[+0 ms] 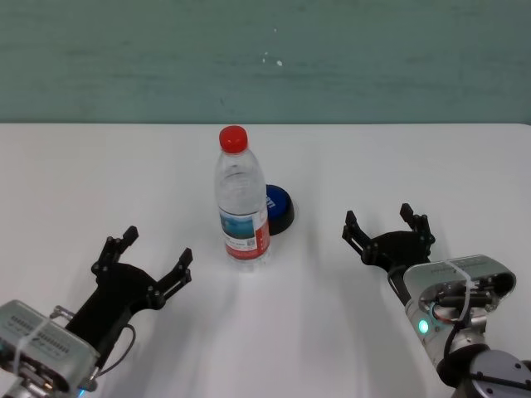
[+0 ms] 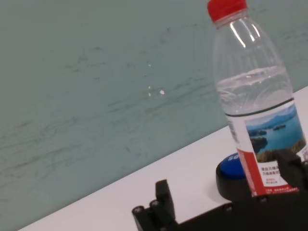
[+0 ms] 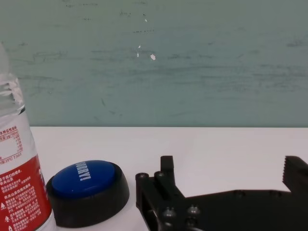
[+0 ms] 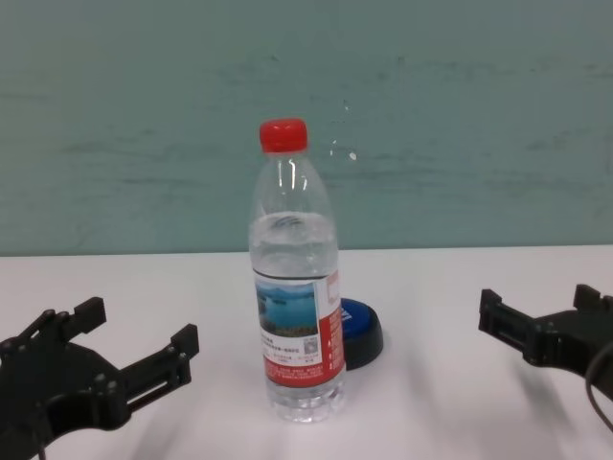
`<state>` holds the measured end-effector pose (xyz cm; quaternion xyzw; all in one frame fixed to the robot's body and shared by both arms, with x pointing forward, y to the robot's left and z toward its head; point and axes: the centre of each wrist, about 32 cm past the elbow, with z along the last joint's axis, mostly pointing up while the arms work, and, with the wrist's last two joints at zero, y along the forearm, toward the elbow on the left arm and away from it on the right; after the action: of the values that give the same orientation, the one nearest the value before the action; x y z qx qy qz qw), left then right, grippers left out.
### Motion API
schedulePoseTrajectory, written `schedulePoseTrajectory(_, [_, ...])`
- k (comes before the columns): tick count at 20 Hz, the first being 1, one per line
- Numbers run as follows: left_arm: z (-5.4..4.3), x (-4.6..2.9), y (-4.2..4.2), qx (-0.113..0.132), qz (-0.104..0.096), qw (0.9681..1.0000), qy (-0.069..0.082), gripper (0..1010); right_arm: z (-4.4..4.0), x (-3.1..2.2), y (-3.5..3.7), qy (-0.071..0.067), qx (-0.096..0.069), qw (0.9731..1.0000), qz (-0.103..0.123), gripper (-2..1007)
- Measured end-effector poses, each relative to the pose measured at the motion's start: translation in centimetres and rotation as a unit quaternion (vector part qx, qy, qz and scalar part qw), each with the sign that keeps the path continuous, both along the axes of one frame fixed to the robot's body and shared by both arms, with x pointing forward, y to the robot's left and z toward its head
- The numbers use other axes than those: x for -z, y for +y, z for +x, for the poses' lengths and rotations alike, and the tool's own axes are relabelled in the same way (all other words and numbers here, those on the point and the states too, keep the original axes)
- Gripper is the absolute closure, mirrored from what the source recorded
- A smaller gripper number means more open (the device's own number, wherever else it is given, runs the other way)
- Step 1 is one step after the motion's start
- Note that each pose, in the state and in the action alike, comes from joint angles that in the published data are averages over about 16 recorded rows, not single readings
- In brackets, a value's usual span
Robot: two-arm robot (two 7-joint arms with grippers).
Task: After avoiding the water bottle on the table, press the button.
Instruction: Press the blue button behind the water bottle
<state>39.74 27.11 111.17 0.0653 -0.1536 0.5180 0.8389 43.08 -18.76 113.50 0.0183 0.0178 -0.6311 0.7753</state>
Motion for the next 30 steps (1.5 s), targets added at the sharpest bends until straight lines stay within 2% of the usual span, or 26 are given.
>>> schedulePoseTrajectory(23, [0.00, 0.00, 0.00, 0.000, 0.000, 1.0000, 0.000, 10, 0.00, -0.01, 0.00, 0.000, 0.000, 1.0000, 0.000, 1])
schedulePoseTrajectory(30, [0.00, 0.00, 0.00, 0.000, 0.000, 1.0000, 0.000, 10, -0.17, -0.31, -0.32, 0.005, -0.006, 1.0000, -0.005, 1])
